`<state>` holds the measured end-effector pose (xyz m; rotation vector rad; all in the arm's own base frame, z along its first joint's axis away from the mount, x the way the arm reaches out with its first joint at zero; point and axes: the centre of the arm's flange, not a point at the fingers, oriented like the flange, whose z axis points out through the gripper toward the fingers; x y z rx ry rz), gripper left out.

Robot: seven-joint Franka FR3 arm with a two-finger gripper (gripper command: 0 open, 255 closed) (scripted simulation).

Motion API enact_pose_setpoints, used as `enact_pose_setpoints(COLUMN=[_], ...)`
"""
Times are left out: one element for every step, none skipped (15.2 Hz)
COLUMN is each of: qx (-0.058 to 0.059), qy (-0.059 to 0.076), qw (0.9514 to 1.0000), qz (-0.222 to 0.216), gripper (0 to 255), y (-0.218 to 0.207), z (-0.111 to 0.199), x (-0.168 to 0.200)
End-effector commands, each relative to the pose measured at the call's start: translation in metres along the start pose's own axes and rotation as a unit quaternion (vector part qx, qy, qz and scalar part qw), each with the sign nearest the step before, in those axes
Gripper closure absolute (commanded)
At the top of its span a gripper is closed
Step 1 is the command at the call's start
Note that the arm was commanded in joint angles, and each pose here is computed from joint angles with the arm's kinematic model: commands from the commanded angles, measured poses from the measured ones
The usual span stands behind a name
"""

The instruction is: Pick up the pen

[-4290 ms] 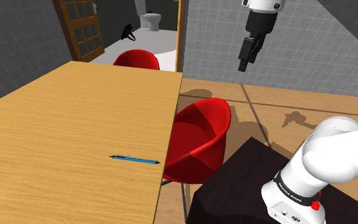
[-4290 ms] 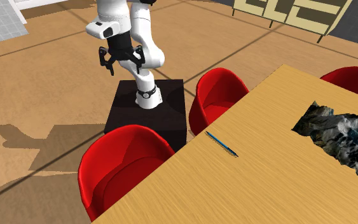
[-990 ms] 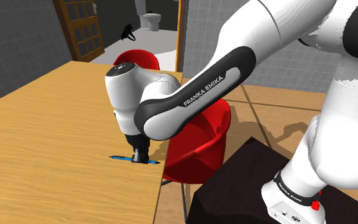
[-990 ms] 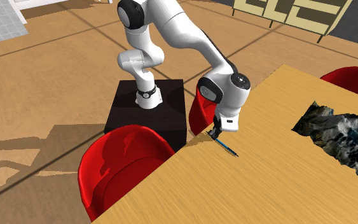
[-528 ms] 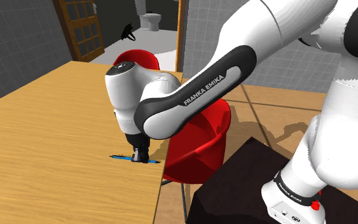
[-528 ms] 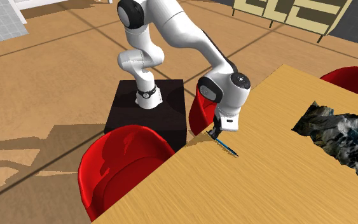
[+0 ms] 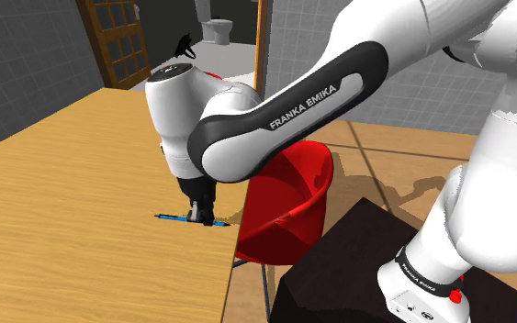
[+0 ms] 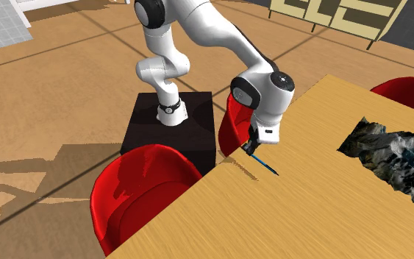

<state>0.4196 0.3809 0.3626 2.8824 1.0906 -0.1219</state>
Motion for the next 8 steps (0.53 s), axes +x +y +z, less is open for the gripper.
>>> enact_pose_setpoints(qx=[0.0,0.0,0.0,0.0,0.0,0.0,0.0,0.0], qy=[0.0,0.0,0.0,0.0,0.0,0.0,0.0,0.0], qw=[1.0,1.0,1.0,1.0,1.0,1.0,1.0,1.0], qz=[0.0,0.0,0.0,0.0,0.0,0.0,0.0,0.0], gripper=[255,255,255,255,255,255,255,255], y=[0.001,0.001,0.002,0.002,0.002,0.002,0.002,0.002], z=[-0.011,-0.016,-0.021,-0.027,-0.032,-0.037,-0.038,-0.038], x=[-0.001,-0.002,-0.002,-0.003,-0.003,-0.004,-0.004,-0.004])
